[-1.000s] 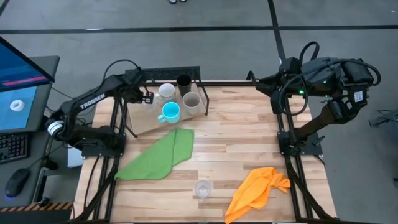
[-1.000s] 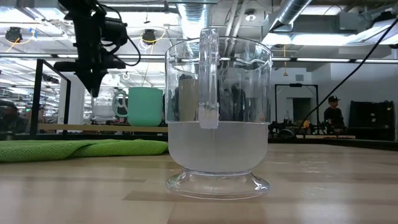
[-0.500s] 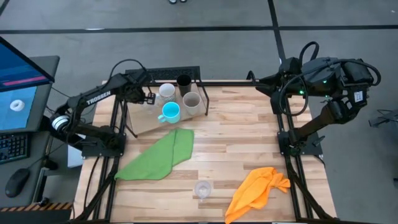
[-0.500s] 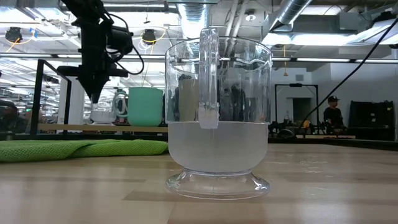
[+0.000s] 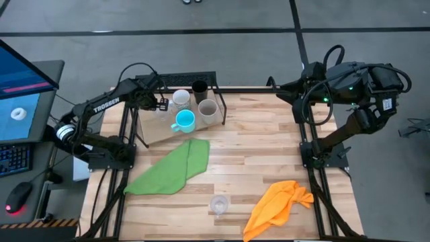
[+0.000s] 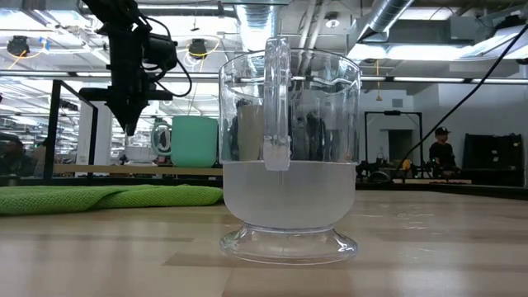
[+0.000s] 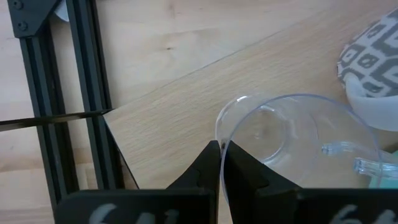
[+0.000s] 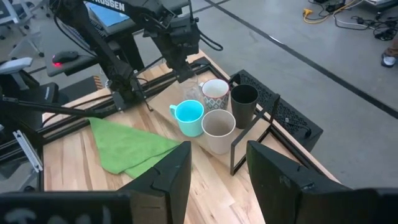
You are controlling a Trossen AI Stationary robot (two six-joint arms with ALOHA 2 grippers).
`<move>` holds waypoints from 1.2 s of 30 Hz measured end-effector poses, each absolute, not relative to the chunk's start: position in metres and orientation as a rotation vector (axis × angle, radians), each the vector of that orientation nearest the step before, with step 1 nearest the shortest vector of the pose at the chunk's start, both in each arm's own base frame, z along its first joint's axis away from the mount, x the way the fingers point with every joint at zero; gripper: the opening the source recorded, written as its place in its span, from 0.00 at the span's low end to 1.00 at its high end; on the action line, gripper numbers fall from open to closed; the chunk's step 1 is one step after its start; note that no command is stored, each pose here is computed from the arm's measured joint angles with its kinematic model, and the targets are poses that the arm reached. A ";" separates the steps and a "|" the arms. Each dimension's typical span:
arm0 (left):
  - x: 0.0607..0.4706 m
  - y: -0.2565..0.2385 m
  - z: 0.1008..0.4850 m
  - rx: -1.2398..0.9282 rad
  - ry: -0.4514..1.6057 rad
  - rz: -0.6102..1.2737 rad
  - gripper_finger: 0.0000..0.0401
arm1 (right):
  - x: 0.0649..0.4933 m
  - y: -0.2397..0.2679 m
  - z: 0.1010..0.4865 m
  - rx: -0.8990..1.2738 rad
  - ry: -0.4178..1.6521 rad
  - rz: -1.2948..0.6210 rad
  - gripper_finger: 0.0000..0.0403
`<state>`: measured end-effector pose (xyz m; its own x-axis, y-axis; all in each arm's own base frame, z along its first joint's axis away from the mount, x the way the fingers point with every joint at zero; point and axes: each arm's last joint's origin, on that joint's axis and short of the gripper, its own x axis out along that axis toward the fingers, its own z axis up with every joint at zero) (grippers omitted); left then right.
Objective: Stack small to large cups/mugs on shelf
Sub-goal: Put the transparent mug on the shelf
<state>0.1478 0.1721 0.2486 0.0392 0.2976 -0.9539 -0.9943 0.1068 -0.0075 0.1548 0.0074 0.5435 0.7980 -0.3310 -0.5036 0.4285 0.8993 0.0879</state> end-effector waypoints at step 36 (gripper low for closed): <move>0.137 0.155 0.279 -1.032 0.768 1.207 0.37 | 0.155 0.007 0.544 0.184 0.505 -0.405 0.44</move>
